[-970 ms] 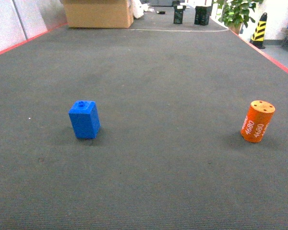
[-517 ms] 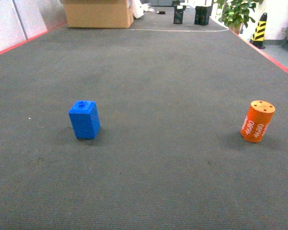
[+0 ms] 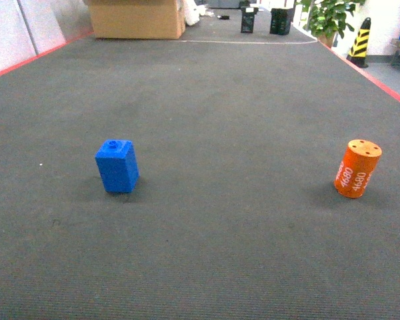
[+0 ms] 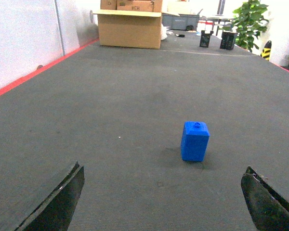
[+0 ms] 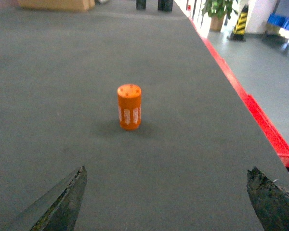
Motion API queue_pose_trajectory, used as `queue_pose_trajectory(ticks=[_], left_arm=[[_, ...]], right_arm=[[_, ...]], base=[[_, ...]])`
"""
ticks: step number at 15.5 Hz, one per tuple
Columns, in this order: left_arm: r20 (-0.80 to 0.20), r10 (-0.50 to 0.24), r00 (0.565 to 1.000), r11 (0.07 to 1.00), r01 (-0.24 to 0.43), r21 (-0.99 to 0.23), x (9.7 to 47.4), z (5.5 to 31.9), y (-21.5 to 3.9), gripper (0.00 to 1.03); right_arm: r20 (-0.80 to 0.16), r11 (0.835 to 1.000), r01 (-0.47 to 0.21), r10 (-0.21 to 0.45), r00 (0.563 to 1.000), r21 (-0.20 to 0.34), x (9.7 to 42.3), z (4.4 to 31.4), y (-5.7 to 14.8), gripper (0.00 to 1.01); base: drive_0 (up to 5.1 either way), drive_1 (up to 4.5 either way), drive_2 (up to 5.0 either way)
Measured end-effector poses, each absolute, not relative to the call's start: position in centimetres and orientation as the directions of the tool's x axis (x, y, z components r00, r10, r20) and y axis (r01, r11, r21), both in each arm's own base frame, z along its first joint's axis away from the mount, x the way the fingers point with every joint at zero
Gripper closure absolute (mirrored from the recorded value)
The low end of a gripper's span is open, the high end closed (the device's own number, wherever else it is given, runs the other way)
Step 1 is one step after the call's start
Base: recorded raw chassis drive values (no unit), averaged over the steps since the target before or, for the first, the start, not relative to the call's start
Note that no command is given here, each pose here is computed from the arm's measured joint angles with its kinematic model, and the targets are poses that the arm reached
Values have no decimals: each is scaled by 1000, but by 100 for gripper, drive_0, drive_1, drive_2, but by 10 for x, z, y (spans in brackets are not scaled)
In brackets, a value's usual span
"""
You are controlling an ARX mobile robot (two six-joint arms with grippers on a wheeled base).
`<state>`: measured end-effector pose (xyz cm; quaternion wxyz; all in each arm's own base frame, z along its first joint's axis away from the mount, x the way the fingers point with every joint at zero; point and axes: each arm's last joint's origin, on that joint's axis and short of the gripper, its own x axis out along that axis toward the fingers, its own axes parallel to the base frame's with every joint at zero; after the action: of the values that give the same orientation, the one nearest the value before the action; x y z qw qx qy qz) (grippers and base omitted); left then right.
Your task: Sort blue parts and orange caps into right shelf containers
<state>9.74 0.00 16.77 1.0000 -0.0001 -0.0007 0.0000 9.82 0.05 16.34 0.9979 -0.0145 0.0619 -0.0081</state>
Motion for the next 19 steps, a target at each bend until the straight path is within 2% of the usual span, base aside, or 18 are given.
queue_pose_trajectory(ticks=[1, 2, 4, 6, 8, 12, 13, 16, 19], left_arm=[[2, 0, 1000, 1000, 0, 0, 97, 168, 0, 5], [2, 0, 1000, 1000, 0, 0, 97, 168, 0, 5], [2, 0, 1000, 1000, 0, 0, 97, 168, 0, 5], [2, 0, 1000, 1000, 0, 0, 97, 168, 0, 5], [2, 0, 1000, 1000, 0, 0, 97, 168, 0, 5], [2, 0, 1000, 1000, 0, 0, 97, 168, 0, 5], [2, 0, 1000, 1000, 0, 0, 97, 168, 0, 5], [1, 0, 1000, 1000, 0, 0, 97, 168, 0, 5], [2, 0, 1000, 1000, 0, 0, 97, 168, 0, 5]], right_arm=[[-210, 998, 20, -31, 977, -54, 108, 162, 0, 3], [-234, 998, 17, -31, 972, -63, 118, 164, 0, 3], [-237, 997, -5, -13, 972, -73, 153, 175, 1, 3], [-256, 997, 1, -20, 966, -74, 207, 181, -1, 3], [-346, 997, -3, -22, 938, -72, 258, 172, -1, 3], [-457, 998, 9, -39, 889, -67, 332, 153, 5, 3], [-488, 998, -4, -25, 872, -58, 352, 149, 10, 3], [-527, 999, -2, -21, 849, -42, 380, 142, 14, 3], [-525, 1000, 0, -10, 851, -20, 402, 136, 18, 3]], base=[[0, 0, 0], [0, 0, 0], [0, 0, 0], [0, 0, 0], [0, 0, 0], [0, 0, 0], [0, 0, 0], [0, 0, 0], [0, 0, 0]])
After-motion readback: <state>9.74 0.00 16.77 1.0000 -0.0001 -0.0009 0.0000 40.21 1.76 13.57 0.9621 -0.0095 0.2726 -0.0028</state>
